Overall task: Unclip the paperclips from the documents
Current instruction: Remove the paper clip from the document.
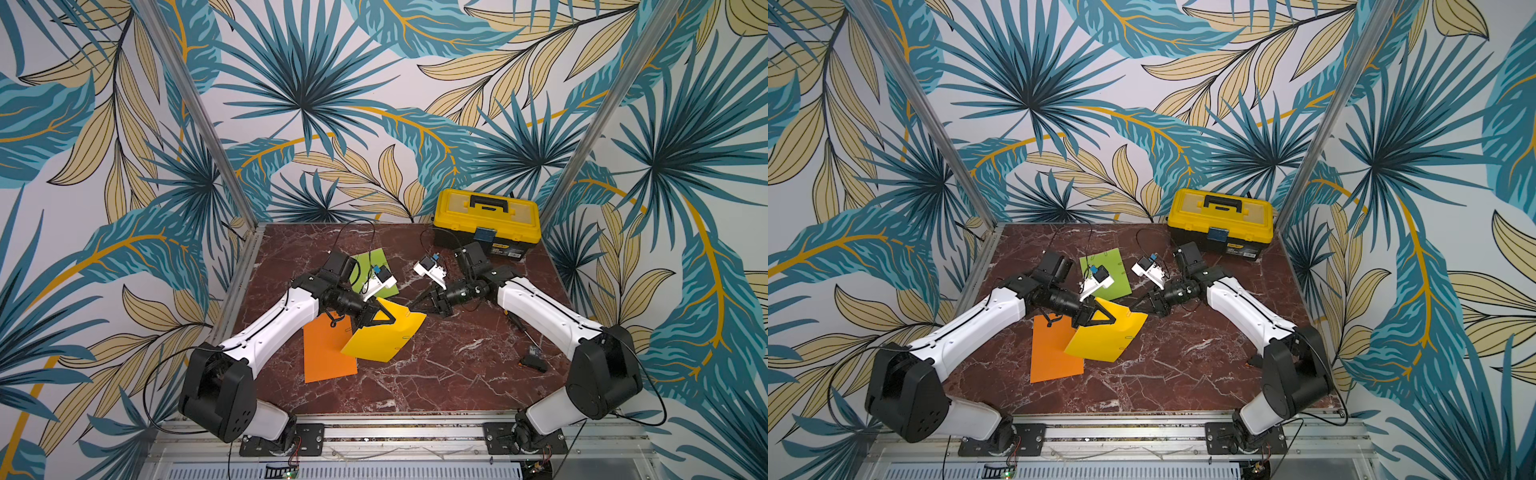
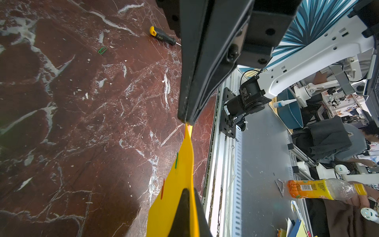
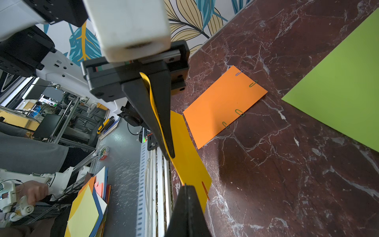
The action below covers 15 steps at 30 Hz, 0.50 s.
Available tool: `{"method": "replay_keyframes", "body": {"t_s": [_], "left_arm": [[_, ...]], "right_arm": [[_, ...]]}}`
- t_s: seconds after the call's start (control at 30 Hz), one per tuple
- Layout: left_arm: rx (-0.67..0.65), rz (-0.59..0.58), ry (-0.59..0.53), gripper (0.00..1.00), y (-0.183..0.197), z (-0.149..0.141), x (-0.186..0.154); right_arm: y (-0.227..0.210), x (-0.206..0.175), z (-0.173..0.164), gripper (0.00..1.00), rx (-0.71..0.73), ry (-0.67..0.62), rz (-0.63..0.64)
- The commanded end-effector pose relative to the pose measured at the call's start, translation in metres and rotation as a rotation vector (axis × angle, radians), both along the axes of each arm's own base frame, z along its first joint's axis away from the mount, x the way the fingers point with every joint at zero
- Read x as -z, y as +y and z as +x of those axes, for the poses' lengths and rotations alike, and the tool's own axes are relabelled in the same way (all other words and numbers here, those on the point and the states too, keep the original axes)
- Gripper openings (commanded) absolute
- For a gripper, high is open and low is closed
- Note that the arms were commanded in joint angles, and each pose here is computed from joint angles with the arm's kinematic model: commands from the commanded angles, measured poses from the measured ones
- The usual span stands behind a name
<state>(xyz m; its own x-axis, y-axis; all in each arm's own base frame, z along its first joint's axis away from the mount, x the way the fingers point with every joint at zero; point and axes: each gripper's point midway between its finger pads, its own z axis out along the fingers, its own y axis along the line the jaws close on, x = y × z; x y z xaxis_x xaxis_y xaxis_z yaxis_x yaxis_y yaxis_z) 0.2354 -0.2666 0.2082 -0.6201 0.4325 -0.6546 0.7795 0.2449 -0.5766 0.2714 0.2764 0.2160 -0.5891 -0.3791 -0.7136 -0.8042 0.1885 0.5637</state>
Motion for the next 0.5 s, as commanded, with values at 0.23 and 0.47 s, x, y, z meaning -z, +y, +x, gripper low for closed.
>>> {"method": "replay_keyframes", "body": {"t_s": [0.23, 0.47], "left_arm": [[-0.001, 0.061, 0.067, 0.00, 0.0061, -0.0101, 0.0130], [-0.004, 0.070, 0.070, 0.00, 0.0069, -0.0098, 0.0151]], "right_arm": [[-0.0114, -0.0097, 0.0098, 0.04, 0.046, -0.053, 0.012], [-0.0125, -0.0109, 0.0099, 0.05, 0.049, -0.056, 0.016]]}}
